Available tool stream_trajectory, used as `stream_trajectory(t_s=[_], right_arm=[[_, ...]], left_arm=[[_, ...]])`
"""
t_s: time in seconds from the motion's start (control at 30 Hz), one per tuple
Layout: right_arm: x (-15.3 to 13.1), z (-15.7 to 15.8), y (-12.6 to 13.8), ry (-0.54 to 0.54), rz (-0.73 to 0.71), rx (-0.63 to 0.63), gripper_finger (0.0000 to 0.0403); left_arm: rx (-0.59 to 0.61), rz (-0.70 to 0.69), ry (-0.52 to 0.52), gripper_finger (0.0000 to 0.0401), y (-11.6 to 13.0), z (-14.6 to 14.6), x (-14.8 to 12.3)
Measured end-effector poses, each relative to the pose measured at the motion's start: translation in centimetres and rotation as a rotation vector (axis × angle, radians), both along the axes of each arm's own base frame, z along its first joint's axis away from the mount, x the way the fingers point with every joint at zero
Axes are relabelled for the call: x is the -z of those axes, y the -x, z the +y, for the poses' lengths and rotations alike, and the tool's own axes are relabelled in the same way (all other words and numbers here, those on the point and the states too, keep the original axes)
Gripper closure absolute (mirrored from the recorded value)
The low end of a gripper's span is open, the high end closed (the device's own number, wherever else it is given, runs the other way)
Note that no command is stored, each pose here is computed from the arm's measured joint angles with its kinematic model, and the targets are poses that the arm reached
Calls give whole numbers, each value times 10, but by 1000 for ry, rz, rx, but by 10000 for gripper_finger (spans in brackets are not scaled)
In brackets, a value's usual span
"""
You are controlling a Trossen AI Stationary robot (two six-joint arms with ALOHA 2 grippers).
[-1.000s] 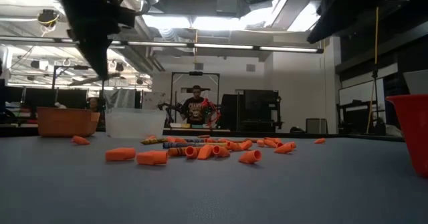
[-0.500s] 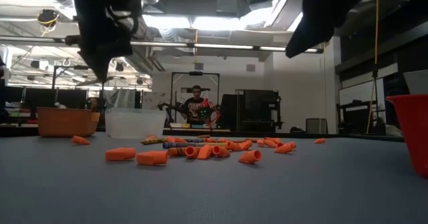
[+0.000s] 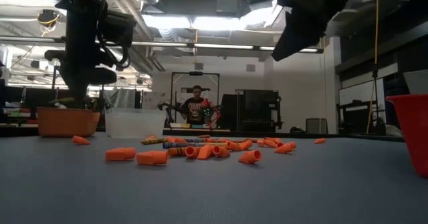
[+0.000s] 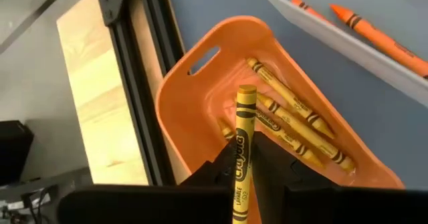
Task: Sort crayons
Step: Put the yellow crayon into the orange bin, then put the orange crayon into the transparent bin
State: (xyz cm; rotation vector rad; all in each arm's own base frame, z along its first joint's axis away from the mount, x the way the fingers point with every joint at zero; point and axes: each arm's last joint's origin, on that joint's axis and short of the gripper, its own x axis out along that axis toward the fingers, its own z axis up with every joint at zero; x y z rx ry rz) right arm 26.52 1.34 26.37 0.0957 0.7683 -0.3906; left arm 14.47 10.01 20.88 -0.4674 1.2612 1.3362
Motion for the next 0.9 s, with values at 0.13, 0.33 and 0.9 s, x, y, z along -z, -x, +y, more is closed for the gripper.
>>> stream_trajectory(t_s=[0.13,0.33,0.9], right_arm=[[1,-7,-7,17,-29,9,274],[14,-20,-22,18,-26,55,274],[92,-72,-59,14,131,214,274]], left_arm=[[-3,0,3,354,2,0,6],[-1,-25,-12,318,-1,1,7],[1,-78,-38,306,-6,3,7]])
